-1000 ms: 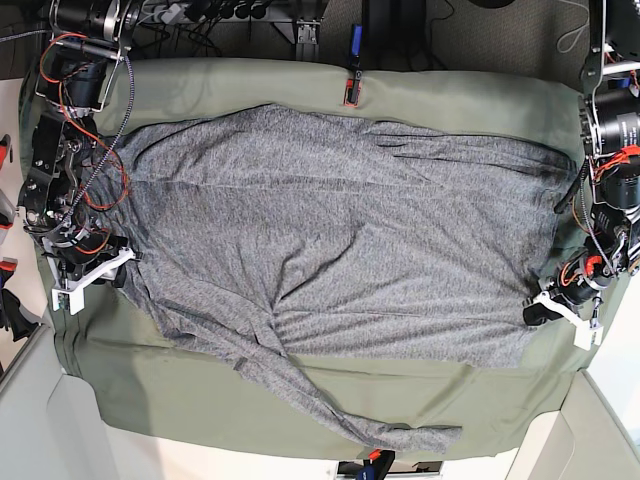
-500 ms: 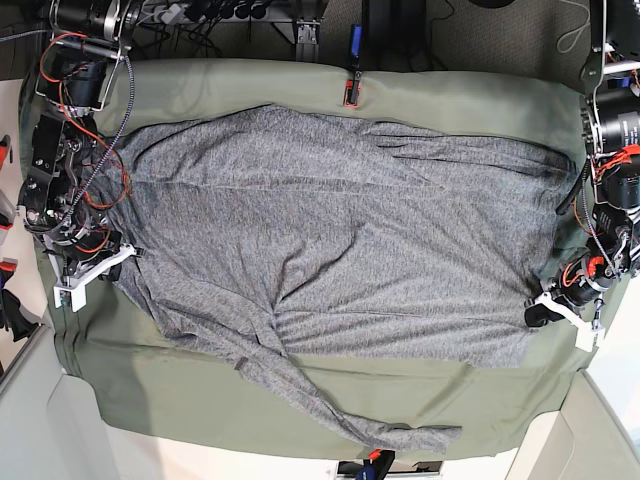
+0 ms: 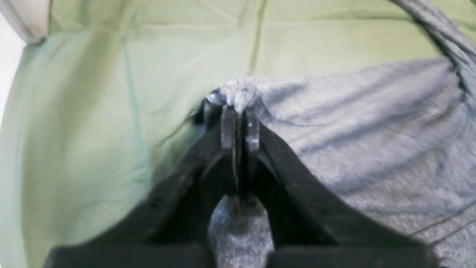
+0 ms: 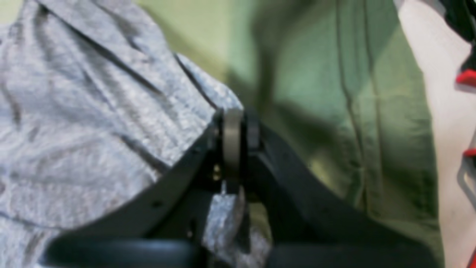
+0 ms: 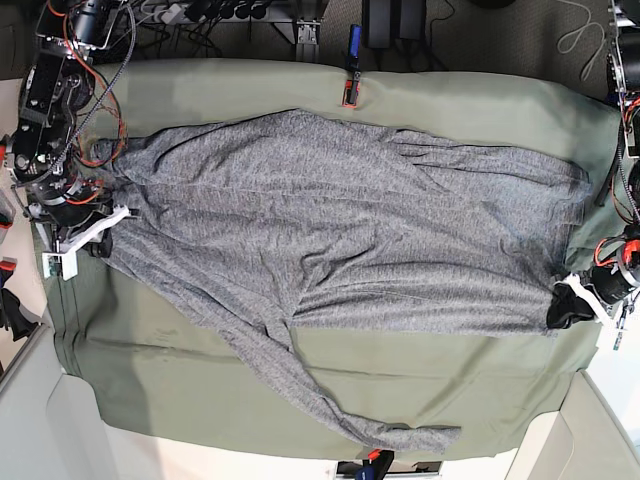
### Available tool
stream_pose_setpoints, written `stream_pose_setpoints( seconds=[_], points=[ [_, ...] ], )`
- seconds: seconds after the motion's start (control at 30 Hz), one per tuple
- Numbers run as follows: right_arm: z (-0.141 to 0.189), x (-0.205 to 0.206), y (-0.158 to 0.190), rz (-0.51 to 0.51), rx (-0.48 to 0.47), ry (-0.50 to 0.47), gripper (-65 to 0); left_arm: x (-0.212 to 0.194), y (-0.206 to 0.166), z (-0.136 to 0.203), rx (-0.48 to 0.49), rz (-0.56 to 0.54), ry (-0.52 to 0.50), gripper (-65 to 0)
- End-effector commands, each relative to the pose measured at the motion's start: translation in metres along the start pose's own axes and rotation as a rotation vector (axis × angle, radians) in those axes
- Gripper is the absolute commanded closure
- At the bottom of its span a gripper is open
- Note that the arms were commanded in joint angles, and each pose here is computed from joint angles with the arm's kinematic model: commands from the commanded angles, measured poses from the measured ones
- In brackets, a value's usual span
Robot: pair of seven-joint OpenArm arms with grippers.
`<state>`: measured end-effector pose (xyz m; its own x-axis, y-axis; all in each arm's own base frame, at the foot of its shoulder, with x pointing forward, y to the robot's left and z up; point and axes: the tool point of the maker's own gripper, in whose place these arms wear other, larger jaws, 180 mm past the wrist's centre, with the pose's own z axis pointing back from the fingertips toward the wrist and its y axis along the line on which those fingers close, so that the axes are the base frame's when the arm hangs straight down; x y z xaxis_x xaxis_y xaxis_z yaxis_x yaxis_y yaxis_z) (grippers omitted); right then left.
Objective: Fold the T-shirt properly
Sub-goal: 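Fold the grasped side edge over the shirt body with both grippers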
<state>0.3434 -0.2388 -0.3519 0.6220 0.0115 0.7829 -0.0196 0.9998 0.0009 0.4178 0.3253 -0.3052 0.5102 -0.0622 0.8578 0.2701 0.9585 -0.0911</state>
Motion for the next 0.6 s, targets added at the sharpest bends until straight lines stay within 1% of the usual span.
stream_pose_setpoints(
  seconds=[0.0, 0.1, 0.27, 0.43, 0.57],
  points=[
    [0.006, 0.005, -0.005, 0.013, -0.013, -0.023, 0.0, 0.016, 0.002, 0.008, -0.004, -0.029, -0.033, 0.0],
    [0.011, -0.011, -0.006, 0.015, -0.016, 0.002, 0.0, 0.004, -0.002, 0.015, -0.007, -0.049, -0.011, 0.0],
    [0.022, -0.024, -0.016, 0.008, -0.043, 0.019, 0.0, -0.005, 0.004, 0.033, 0.022, -0.043, -0.019, 0.0],
    [0.031, -0.028, -0.031, 0.001, -0.067, 0.016, 0.0, -0.022, 0.012, 0.05, 0.057, -0.023, -0.009, 0.0],
    [0.034, -0.028, -0.038, -0.012, -0.083, 0.016, 0.0, -0.038, 0.014, 0.053, 0.071, -0.04, 0.038, 0.0]
  ],
)
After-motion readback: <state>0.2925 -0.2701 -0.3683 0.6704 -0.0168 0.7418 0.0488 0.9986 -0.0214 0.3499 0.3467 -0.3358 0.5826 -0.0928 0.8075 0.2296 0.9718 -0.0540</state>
